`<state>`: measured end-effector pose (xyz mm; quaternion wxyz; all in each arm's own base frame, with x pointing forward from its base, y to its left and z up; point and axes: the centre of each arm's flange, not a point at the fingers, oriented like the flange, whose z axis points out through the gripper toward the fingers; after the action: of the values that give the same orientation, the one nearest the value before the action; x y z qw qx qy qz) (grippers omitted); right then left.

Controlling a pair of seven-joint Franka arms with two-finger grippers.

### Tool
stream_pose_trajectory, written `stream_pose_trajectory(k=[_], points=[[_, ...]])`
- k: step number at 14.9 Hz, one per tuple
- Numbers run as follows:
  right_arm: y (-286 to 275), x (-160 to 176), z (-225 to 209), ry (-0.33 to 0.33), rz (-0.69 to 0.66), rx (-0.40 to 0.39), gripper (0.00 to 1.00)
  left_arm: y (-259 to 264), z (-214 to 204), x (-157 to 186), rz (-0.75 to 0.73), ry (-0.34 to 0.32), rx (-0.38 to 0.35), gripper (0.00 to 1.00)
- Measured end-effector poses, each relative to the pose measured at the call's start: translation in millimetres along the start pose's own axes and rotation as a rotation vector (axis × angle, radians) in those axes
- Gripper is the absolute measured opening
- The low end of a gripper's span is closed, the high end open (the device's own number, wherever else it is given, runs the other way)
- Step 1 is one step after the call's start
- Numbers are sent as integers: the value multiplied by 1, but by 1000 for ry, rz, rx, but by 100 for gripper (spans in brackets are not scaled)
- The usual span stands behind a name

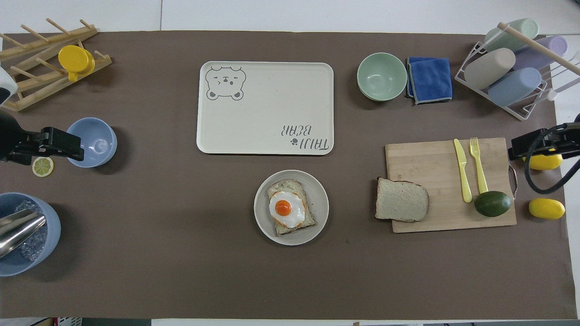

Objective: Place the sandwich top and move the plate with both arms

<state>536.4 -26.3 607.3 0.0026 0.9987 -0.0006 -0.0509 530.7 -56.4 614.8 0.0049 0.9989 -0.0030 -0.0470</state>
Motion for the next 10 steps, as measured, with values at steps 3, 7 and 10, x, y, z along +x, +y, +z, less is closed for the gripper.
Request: stream_pose_trajectory(k=[3,7,10], points=[[0,0,0,0,0,0,100,0,0,0,0,0,0,100],[0,0,2,-5,0,1,100,0,0,0,0,0,0,100],[-14,0,11,-8,-25,6,100,0,0,0,0,0,0,100]])
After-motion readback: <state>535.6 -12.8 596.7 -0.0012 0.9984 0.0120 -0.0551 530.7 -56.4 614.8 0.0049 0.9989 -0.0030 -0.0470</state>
